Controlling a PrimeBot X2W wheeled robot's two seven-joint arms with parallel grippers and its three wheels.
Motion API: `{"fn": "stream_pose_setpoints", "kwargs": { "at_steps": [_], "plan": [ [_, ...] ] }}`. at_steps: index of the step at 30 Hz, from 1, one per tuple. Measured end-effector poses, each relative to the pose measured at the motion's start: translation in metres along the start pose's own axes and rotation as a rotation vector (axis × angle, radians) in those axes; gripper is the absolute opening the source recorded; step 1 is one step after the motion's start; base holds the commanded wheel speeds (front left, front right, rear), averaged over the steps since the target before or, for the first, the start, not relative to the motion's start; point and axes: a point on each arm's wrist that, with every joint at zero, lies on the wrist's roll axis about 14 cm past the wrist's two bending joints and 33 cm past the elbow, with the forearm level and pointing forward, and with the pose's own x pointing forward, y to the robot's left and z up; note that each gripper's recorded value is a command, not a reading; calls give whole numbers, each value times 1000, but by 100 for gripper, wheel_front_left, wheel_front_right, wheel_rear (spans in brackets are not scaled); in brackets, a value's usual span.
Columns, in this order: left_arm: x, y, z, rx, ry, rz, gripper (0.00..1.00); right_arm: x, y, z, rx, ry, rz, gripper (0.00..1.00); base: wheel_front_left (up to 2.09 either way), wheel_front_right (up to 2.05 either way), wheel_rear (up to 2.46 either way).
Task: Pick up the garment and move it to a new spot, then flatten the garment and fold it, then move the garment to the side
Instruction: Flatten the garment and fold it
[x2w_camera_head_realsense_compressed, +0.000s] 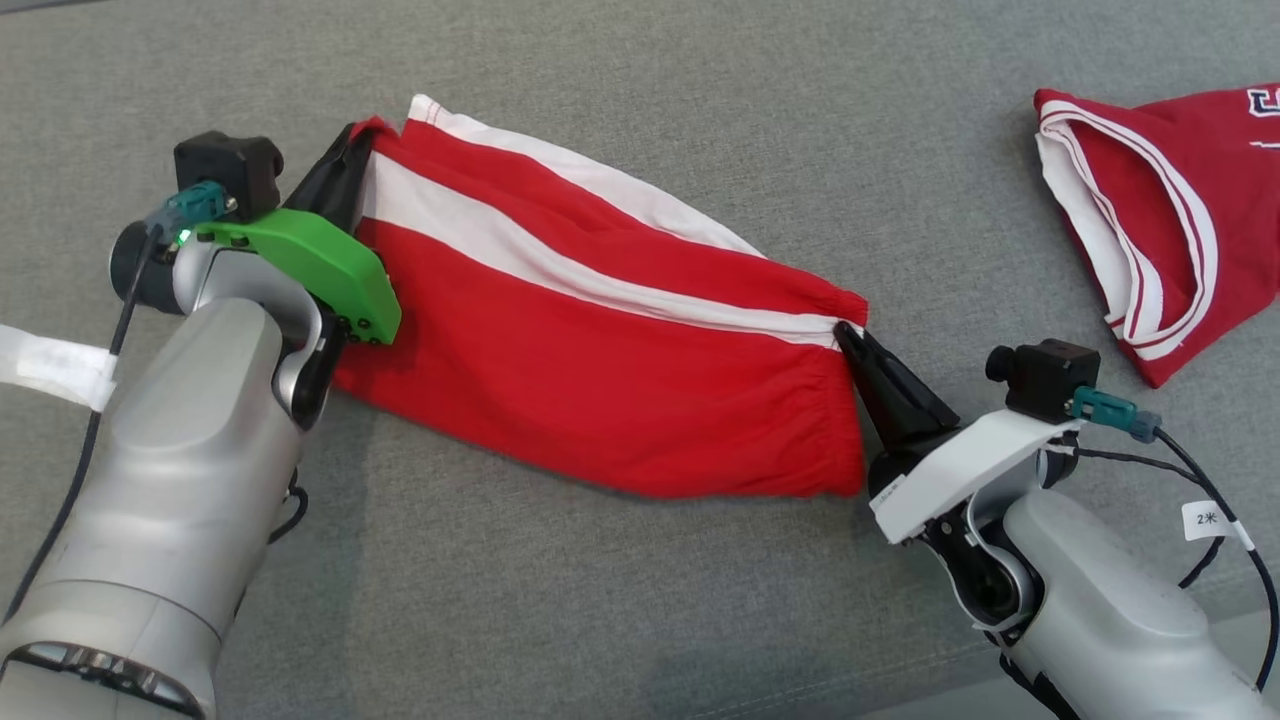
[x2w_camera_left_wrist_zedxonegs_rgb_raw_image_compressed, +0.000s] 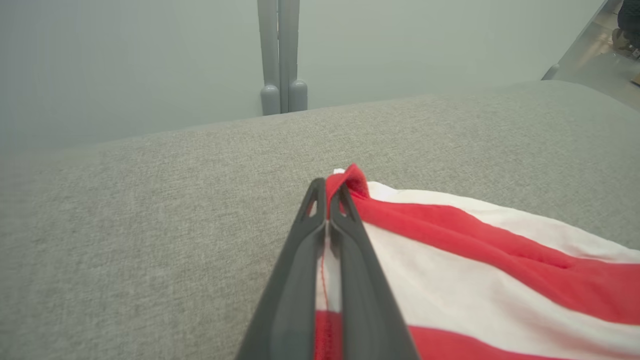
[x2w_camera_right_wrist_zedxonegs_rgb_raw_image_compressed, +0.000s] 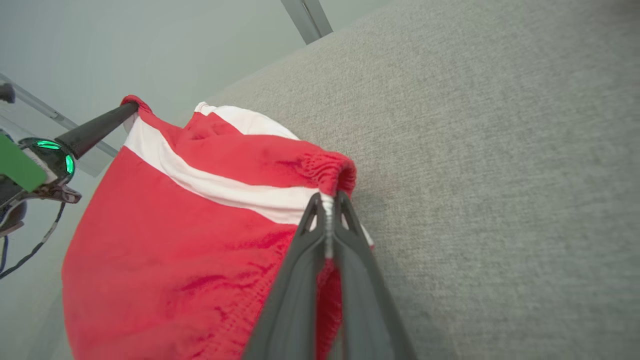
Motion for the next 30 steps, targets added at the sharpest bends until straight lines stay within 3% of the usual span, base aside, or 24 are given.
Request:
{"fn": "stream_pose_setpoints", "kwargs": {
  "at_steps": [7, 16, 17, 18, 19, 30],
  "plan": [
    [35, -2, -3, 32, 22, -18, 0, 3, -28, 12, 4, -56, -88, 0, 0, 0, 0],
    [50, -5, -27, 43, 85, -25, 0, 3, -31, 1, 4, -40, -108, 0, 0, 0, 0],
    [50, -5, -29, 42, 91, -24, 8, 3, -30, -1, 3, -33, -103, 18, 0, 0, 0],
    [50, -5, -31, 41, 94, -23, 45, 4, -29, -3, 3, -29, -102, 65, 0, 0, 0],
    [50, -5, -31, 41, 96, -22, 100, 4, -30, -2, 4, -30, -104, 100, 0, 0, 0],
    [35, -1, -10, 9, 21, 6, 100, -13, -62, 47, -199, -169, -225, 100, 0, 0, 0]
  ]
}}
